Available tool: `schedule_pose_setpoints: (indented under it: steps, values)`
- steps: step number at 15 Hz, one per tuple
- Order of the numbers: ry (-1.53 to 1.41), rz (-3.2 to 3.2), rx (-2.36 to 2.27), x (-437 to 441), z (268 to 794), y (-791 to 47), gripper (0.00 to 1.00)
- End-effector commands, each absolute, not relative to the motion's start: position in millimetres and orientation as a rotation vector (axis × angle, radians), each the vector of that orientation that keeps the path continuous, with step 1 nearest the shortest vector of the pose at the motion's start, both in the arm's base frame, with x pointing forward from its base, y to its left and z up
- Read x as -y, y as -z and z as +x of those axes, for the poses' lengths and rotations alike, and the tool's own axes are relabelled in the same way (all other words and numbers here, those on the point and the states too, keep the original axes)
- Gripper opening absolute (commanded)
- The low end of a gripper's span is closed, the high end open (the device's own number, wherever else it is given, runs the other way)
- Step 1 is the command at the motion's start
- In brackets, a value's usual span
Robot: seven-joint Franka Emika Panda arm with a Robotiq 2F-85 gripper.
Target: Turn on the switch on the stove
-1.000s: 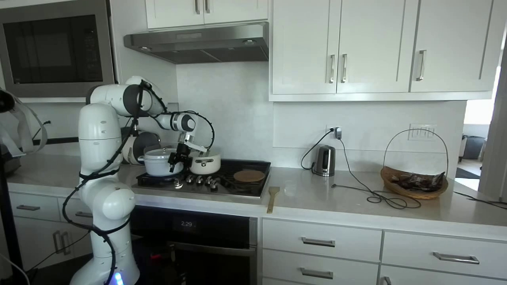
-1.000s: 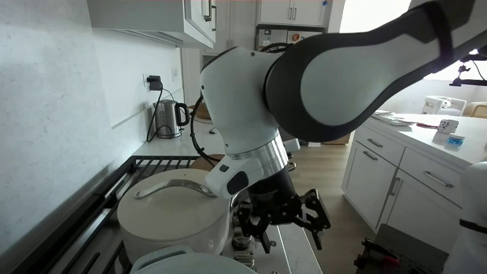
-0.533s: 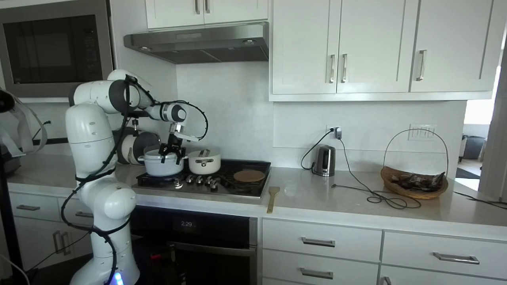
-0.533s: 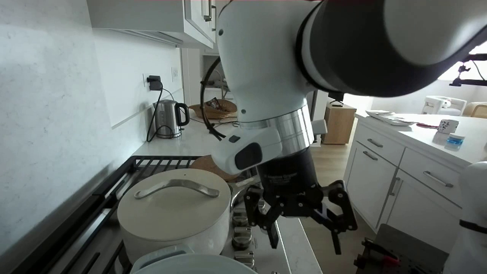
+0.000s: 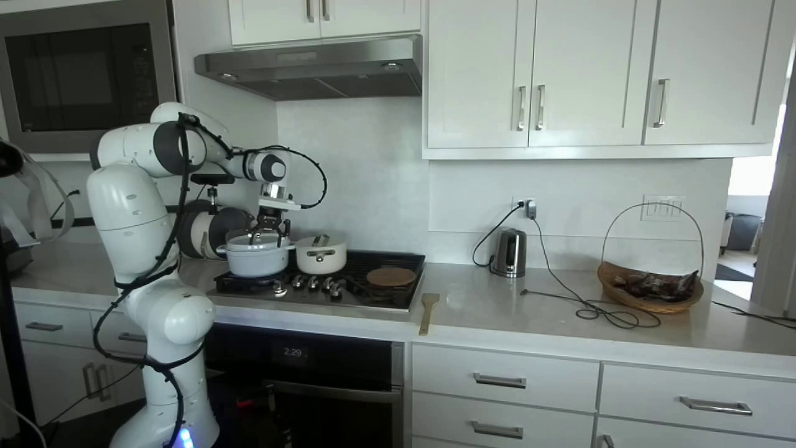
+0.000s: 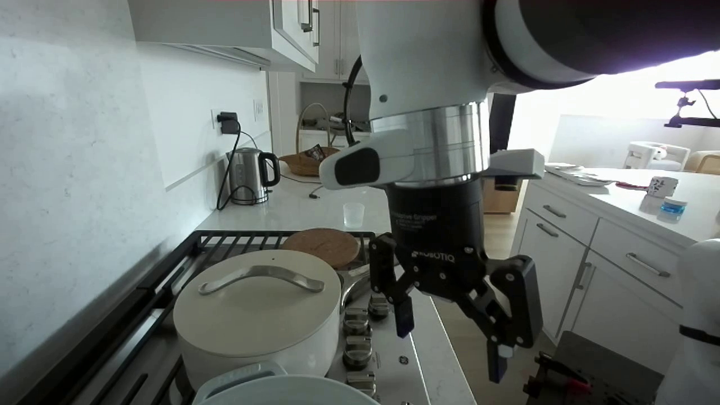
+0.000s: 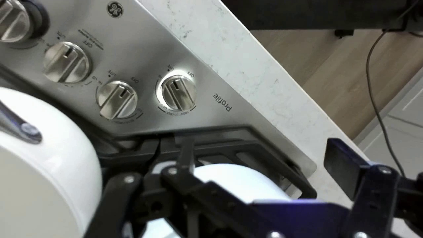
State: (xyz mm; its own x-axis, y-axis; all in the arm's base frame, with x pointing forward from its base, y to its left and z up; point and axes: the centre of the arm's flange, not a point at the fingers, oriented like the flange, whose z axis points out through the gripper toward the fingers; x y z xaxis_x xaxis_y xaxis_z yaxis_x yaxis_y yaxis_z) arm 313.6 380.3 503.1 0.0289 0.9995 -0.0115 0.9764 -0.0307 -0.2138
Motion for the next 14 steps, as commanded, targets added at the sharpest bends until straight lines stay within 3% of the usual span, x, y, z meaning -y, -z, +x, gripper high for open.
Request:
schedule_pose_setpoints:
  steps: [1, 14]
  values:
    - [-0.135, -2.332, 1.875, -381.1, 316.7, -514.6, 1.00]
    - [-0.131, -2.405, 1.796, -380.8, 325.5, -512.6, 1.00]
